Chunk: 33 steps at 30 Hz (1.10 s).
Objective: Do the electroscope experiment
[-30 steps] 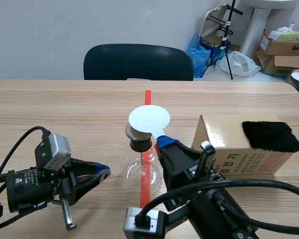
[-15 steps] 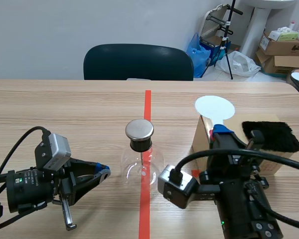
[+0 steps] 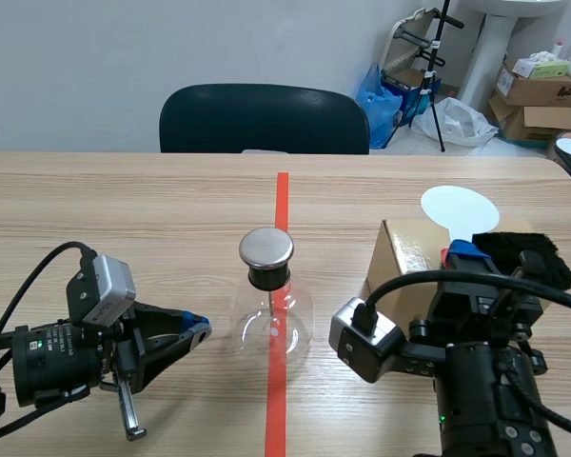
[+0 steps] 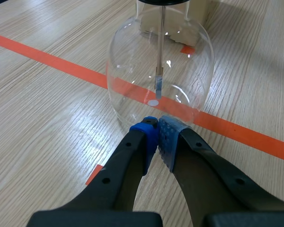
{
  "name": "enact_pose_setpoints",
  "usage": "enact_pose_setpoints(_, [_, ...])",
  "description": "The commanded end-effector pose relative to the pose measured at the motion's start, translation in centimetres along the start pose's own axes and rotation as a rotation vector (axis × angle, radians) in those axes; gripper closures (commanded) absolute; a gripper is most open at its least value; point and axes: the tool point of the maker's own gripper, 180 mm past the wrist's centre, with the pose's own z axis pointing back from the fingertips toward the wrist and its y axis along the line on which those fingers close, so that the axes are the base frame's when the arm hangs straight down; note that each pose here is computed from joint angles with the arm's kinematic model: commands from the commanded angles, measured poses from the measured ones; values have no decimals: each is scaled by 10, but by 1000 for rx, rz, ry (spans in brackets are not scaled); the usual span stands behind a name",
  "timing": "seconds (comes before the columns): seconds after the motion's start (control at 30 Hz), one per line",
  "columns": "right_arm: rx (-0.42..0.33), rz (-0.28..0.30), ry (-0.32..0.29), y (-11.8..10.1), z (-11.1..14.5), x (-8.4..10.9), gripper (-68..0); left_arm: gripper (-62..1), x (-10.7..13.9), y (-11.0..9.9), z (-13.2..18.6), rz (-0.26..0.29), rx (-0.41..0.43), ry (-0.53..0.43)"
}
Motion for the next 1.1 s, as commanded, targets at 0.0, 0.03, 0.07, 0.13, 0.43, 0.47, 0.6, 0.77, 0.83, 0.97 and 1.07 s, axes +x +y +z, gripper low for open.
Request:
enact_pose_setpoints(0.0, [-31, -2, 7, -9, -5, -3, -11, -42, 10, 4, 0, -7, 11, -36])
enact_pose_setpoints(0.03, [-31, -2, 7, -9, -5, -3, -11, -42, 10, 4, 0, -7, 11, -36])
enact_pose_setpoints(0.07, [-31, -2, 6, -9, -5, -3, -11, -42, 10, 4, 0, -7, 11, -36])
enact_pose_setpoints(0.13, [-31, -2, 6, -9, -5, -3, -11, -42, 10, 4, 0, -7, 11, -36])
enact_pose_setpoints(0.43, [-31, -1, -82, -9, -4, 12, -11, -42, 10, 4, 0, -7, 11, -36])
enact_pose_setpoints(0.47, [-32, -1, -97, -9, -4, 15, -11, -42, 10, 4, 0, -7, 11, -36])
enact_pose_setpoints(0.6, [-32, 1, -180, -9, -2, 30, -11, -42, 10, 4, 0, -7, 11, -36])
enact_pose_setpoints(0.77, [-32, 3, -320, -9, 4, 54, -11, -42, 10, 4, 0, -7, 11, -36])
enact_pose_setpoints(0.83, [-32, 4, -373, -9, 8, 64, -11, -42, 10, 4, 0, -7, 11, -36])
enact_pose_setpoints(0.97, [-31, 5, -478, -9, 15, 81, -11, -42, 10, 4, 0, -7, 11, -36])
enact_pose_setpoints(1.07, [-31, 7, -551, -8, 22, 92, -10, -42, 10, 4, 0, -7, 11, -36])
